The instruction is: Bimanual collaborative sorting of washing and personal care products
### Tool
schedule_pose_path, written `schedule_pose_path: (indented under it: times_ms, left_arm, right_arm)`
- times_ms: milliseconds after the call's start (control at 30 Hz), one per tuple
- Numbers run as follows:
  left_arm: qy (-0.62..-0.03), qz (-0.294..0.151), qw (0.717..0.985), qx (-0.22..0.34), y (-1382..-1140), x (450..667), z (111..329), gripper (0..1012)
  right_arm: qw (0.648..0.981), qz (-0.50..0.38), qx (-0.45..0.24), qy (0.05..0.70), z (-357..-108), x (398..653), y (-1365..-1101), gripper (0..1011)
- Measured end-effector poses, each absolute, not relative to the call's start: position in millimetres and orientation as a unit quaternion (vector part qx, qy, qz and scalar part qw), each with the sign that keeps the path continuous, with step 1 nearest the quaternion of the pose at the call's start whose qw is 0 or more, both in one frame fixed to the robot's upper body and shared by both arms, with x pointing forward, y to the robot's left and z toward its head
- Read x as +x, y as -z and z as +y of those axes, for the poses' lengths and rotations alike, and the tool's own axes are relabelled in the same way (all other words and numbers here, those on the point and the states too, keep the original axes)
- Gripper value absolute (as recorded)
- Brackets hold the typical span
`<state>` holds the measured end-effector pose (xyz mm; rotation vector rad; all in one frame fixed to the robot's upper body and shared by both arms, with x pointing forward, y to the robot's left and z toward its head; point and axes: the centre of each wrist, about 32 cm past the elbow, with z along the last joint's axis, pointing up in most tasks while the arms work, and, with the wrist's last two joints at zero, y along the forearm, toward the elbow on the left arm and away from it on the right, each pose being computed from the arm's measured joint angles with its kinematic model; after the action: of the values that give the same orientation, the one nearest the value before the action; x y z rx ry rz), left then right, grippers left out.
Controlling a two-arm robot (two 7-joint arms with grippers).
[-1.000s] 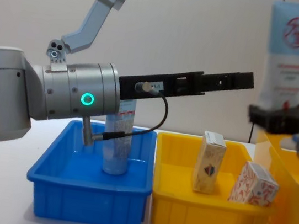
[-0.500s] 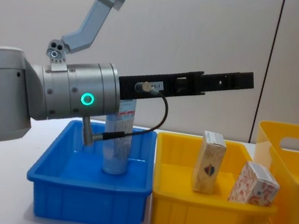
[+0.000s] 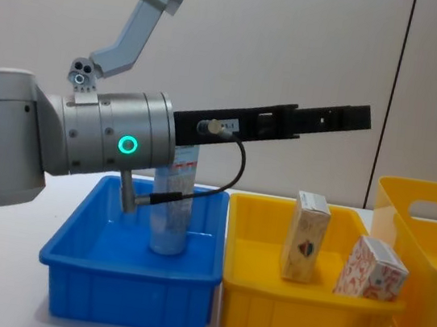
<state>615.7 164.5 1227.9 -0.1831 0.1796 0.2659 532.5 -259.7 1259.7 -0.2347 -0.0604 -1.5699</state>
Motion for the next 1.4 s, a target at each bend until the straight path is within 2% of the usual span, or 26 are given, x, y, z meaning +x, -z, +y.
schedule_pose_path:
  times_ms: [433, 1067, 1233, 1400]
  left_arm:
    - [-0.132, 0.089, 0.983, -0.091, -1228.0, 615.7, 164.5, 1001]
    - [-0.132, 0.089, 0.983, -0.091, -1228.0, 615.7, 164.5, 1001]
    - [-0.132, 0.089, 0.983, -0.091, -1228.0, 615.7, 164.5, 1001]
    - [-0.132, 0.089, 0.983, -0.091, -1227.9, 615.6, 164.5, 1001]
  right_arm:
    - [0.705, 0.013, -0.148, 0.693, -260.7, 533.2, -1254.9, 634]
    - [0.706, 0.028, -0.164, 0.688, -259.9, 534.5, -1251.9, 640]
    - [0.706, 0.029, -0.166, 0.687, -259.7, 534.6, -1251.8, 823]
    - [0.707, 0.03, -0.166, 0.687, -259.6, 534.7, -1251.7, 945]
